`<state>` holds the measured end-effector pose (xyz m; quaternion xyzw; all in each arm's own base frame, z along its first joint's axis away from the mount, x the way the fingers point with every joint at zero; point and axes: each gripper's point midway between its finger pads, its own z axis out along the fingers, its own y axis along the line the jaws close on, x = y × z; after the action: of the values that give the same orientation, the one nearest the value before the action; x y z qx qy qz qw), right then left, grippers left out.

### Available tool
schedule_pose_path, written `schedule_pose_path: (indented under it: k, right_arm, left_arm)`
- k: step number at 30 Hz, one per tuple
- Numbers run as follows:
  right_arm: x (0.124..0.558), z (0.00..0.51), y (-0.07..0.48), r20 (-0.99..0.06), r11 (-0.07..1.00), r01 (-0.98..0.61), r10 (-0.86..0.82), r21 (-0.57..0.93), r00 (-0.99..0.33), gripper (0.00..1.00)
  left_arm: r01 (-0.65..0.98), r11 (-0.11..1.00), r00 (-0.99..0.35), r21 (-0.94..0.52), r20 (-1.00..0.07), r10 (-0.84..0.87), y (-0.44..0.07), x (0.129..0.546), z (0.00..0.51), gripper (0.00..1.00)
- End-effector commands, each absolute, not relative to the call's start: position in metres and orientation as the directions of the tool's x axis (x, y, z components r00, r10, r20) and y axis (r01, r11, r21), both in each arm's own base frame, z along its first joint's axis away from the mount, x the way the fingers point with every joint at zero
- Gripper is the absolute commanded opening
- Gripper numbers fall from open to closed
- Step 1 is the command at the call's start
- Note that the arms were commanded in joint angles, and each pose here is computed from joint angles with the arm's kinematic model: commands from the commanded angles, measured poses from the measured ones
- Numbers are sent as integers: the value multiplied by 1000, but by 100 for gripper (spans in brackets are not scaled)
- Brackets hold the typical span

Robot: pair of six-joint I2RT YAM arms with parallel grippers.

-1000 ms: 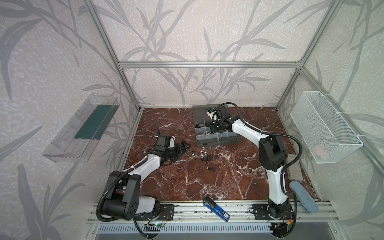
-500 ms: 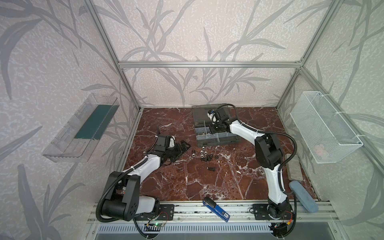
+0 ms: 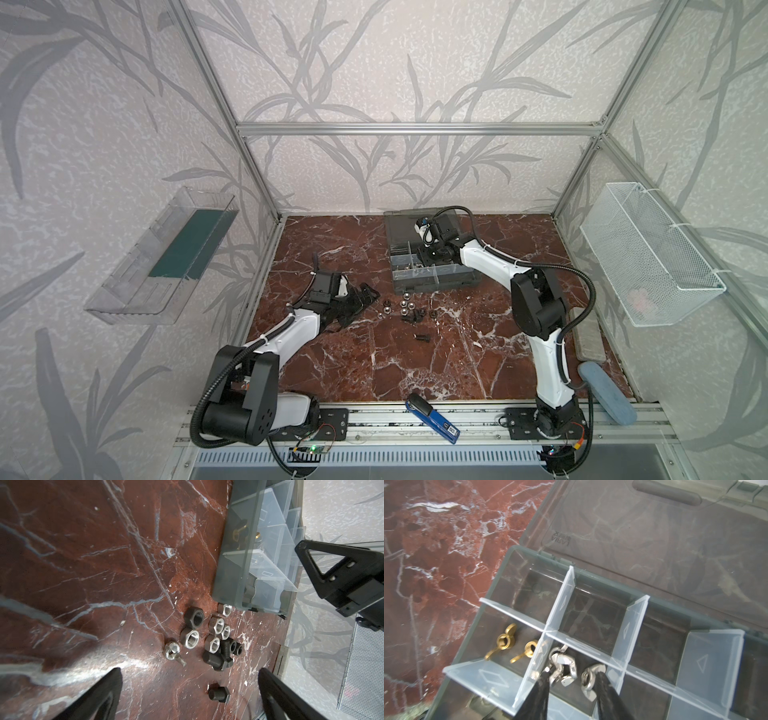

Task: Sort the screws and nuts into containers

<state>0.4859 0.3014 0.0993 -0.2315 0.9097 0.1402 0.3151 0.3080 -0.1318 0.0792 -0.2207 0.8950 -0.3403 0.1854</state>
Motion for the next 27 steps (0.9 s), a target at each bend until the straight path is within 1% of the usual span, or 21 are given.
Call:
schedule_pose_path:
  k: [1,6,10,12,16,20,27]
  right_arm:
    - [465,147,306,-689,801,-577,-327,162,-647,41]
    - [422,155,314,-675,717,-655,-363,237,-642,42]
    - [382,152,326,-656,644,-715,-420,272,-627,42]
    - [364,146,335,-644,603,-743,-451,291,-618,43]
    - [331,128,355,-619,528,-790,-518,312,-591,43]
    - [309,111,379,-604,464,-814,-552,350,-575,44]
    - [289,89,419,-604,404,-845,-591,351,-534,45]
  left_arm:
    - [-257,699,-830,-667,-218,-513,-127,309,87,100]
    - [-259,698,-830,-667,-216,-514,-127,308,86,99]
    - [-254,690,-827,-677,-219,-519,-127,309,86,99]
    - [-252,671,-819,-698,-215,-532,-128,309,87,99]
    - [-258,593,-791,-762,-186,-583,-125,312,89,100]
    - [-272,569,-775,-776,-174,-608,-114,310,89,99]
    - [-294,541,-725,-788,-185,-663,-95,304,94,99]
